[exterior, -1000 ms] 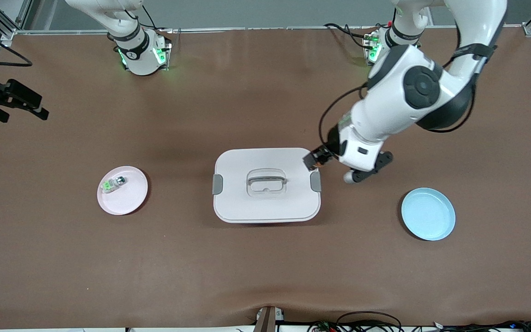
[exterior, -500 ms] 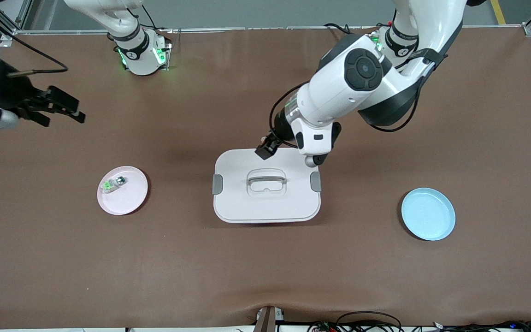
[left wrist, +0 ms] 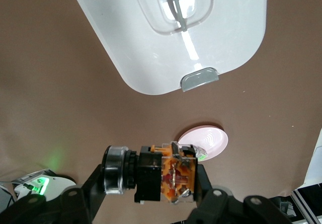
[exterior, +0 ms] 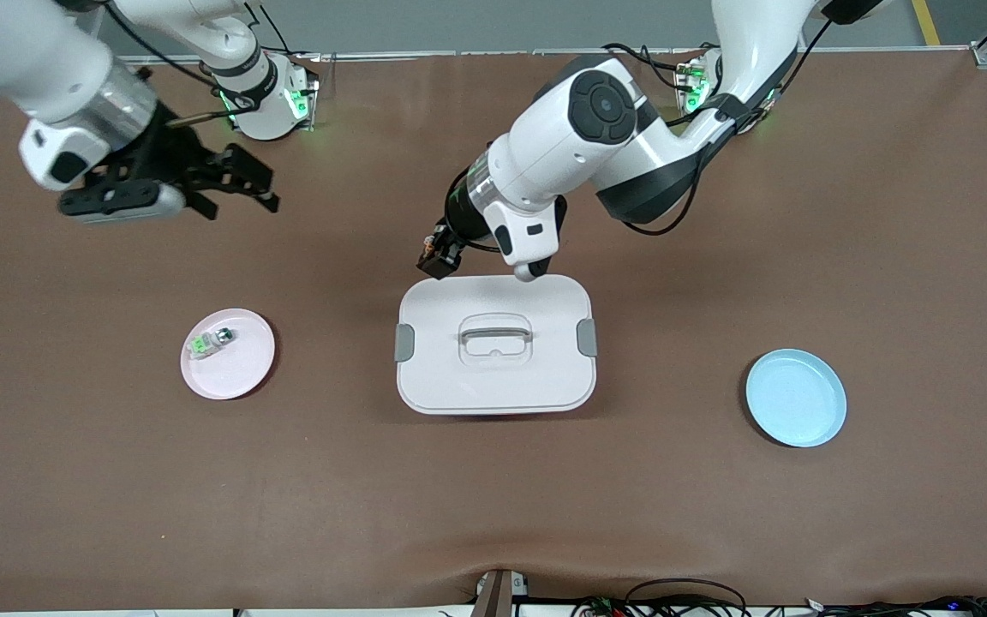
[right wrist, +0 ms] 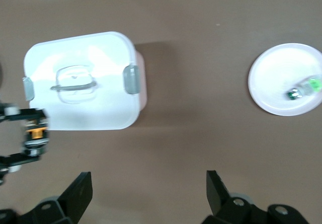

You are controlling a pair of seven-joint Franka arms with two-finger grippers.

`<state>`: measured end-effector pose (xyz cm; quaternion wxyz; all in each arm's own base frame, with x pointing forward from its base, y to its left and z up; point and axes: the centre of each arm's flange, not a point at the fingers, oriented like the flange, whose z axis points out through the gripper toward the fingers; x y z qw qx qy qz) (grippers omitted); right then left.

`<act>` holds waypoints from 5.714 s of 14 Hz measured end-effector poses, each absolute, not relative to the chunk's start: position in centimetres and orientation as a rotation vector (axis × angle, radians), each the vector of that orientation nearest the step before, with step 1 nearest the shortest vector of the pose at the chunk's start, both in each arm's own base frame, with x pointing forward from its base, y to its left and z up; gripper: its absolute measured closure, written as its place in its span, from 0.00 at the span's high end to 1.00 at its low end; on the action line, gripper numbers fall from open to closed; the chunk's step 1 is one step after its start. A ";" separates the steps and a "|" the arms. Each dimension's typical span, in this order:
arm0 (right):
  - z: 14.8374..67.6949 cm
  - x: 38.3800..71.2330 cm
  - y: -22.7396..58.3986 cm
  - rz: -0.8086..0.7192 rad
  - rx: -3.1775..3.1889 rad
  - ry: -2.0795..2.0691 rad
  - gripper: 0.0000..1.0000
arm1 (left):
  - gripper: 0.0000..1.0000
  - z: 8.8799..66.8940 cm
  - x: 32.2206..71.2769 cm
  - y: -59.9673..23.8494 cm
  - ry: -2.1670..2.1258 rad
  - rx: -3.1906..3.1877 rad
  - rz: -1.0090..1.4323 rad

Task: Transfer orange switch to right arm and place
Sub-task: 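Hold the switch up while the right gripper reaches toward it, then grasp the switch with the right gripper beside the left gripper, then open the left gripper and withdraw it while the right gripper holds the switch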

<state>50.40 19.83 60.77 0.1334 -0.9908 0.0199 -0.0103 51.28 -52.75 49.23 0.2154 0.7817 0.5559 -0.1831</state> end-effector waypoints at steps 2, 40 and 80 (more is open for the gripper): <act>59.8 50.0 21.4 -0.040 -2.869 0.060 1.00 | 0.72 49.1 51.1 -53.0 1.582 2.145 -0.524; 52.3 49.0 35.4 -0.179 -2.722 0.319 0.38 | 0.72 49.3 52.0 -53.1 1.734 1.958 -0.701; 49.6 51.6 37.6 -0.180 -2.657 0.439 0.33 | 1.00 53.6 57.1 -46.7 1.723 1.873 -0.608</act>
